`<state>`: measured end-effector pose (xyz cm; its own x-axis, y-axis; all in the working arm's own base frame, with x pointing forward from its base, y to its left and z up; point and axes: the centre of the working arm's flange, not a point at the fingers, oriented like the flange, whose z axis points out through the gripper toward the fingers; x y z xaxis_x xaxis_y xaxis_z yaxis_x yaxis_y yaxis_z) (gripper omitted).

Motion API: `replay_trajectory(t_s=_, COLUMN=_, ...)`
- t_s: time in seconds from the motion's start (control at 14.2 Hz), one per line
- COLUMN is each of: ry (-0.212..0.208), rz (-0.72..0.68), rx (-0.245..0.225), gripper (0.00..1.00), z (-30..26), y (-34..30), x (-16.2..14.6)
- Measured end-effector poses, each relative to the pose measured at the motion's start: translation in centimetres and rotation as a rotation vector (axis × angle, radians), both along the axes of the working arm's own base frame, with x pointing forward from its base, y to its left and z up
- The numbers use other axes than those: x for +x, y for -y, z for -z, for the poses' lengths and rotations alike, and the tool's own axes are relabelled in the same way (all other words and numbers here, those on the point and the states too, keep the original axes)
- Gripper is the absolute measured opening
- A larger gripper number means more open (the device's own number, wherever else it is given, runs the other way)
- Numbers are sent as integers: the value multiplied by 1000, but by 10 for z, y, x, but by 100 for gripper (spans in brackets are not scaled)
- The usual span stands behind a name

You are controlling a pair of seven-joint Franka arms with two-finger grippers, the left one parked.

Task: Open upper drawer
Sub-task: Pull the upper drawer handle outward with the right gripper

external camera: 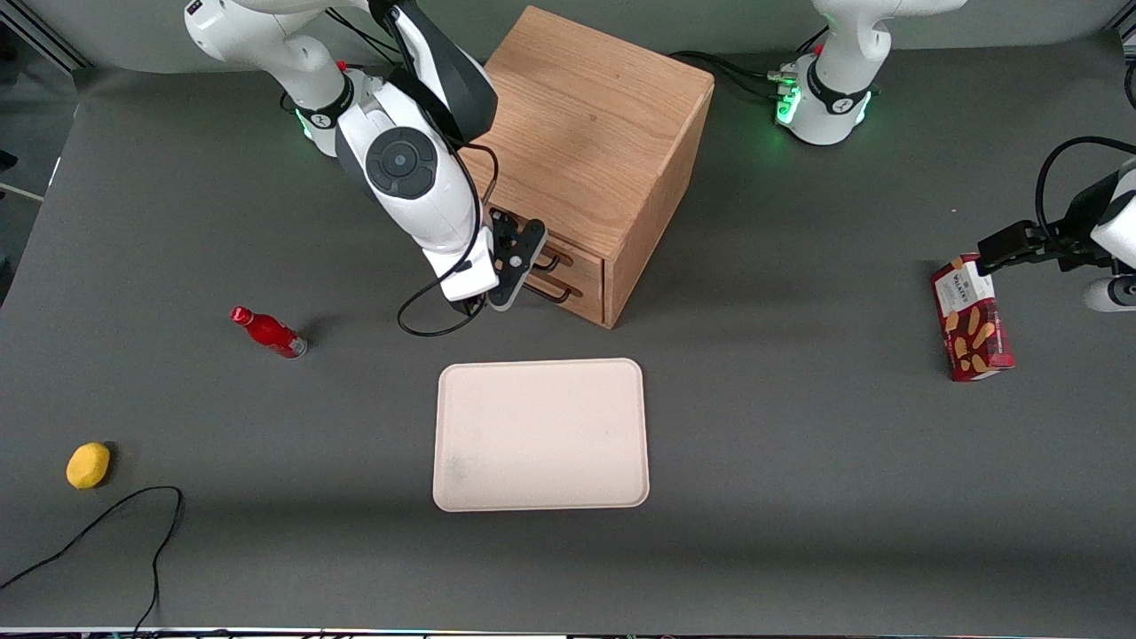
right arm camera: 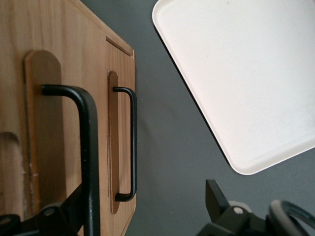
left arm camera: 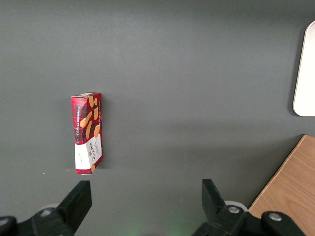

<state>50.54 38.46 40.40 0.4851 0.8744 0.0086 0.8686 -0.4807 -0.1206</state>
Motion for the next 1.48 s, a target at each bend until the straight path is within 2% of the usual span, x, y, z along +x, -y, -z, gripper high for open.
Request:
replay_trajectory(t_s=0.7, ry=-5, rz=37, rx=-10, gripper=100, z=8, y=6, x=5)
replay_trajectory(t_s=1.48, ry=26, rz=95, rx=5, gripper=100, z=-4, y=26, x=29)
